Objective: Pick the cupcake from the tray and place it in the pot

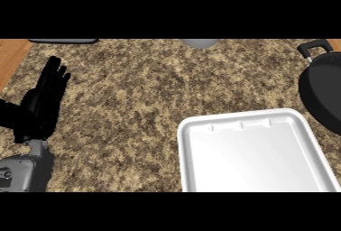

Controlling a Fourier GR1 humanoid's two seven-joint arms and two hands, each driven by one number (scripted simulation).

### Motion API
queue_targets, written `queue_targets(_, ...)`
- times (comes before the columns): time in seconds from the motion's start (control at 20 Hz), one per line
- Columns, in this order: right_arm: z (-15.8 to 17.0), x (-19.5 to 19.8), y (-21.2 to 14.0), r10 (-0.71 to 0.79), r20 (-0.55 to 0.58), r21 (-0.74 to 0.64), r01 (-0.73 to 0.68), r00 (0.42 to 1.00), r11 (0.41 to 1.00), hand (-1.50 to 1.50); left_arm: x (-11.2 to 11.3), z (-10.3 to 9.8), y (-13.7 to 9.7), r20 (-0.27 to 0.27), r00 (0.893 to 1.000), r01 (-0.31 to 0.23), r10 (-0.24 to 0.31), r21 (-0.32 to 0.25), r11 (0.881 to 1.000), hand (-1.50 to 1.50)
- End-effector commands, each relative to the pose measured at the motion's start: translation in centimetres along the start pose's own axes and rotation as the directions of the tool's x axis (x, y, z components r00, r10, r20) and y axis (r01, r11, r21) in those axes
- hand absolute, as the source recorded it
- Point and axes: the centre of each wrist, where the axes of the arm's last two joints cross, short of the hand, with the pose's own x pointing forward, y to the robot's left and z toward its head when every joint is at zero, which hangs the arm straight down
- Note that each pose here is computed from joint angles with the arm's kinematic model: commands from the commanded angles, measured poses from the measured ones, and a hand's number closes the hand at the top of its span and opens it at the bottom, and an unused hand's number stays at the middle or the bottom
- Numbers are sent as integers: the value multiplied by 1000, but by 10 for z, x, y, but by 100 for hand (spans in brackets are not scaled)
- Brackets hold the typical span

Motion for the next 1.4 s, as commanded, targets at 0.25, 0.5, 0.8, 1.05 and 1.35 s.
queue_targets(0.25,-9,-15,45,-191,-148,203,219,970,954,-150,-5,-8,8,-15,1000,1,-1,9,1000,0)
queue_targets(0.5,-1,-34,41,-394,-108,225,409,913,884,-150,0,4,-3,3,1000,-11,11,-14,1000,0)
queue_targets(0.8,-15,-32,27,-678,-83,87,683,730,725,-150,-3,0,-14,-10,1000,-11,11,9,1000,0)
queue_targets(1.05,-6,-65,-24,-746,-118,10,752,656,659,-150,-3,-3,4,-2,1000,-3,3,-1,1000,0)
queue_targets(1.35,19,-96,-60,-752,-142,8,761,644,649,-150,4,2,9,7,1000,-2,2,-10,1000,0)
